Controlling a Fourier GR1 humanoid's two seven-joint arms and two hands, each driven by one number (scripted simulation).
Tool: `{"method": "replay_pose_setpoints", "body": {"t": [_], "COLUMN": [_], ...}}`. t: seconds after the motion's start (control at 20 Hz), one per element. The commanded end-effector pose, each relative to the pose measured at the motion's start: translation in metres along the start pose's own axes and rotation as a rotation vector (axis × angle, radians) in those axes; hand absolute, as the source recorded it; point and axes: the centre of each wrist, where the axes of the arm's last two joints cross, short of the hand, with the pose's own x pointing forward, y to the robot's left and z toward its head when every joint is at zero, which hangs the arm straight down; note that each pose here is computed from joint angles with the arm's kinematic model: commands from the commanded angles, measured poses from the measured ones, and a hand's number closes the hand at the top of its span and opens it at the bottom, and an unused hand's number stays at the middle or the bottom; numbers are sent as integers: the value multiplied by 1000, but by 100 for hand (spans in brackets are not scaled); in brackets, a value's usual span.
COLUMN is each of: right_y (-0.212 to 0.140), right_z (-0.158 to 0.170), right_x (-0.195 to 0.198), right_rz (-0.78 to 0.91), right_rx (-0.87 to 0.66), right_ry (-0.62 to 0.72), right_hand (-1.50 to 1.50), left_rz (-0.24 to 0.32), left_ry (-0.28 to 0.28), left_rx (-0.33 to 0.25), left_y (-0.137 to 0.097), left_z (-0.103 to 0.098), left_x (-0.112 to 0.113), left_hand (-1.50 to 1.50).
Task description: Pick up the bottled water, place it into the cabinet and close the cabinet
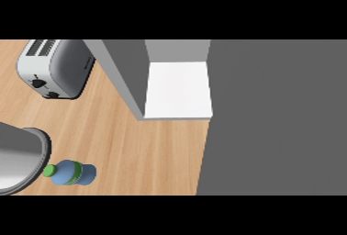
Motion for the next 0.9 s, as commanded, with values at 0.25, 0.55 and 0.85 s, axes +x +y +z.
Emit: {"method": "replay_pose_setpoints", "body": {"t": [0.25, 0.55, 0.85], "right_y": [2, 2, 6], "right_z": [18, 27, 36], "right_x": [33, 34, 40], "right_rz": [-8, 2, -1], "right_rx": [3, -13, 8], "right_ry": [-76, -69, -64], "right_hand": [-150, -150, -150], "left_rz": [-39, -43, -21], "left_ry": [69, 97, 126], "left_rx": [25, 16, 37], "left_y": [13, 33, 41], "left_z": [-52, -26, -18], "left_x": [-58, -104, -143], "left_hand": [-150, -150, -150]}}
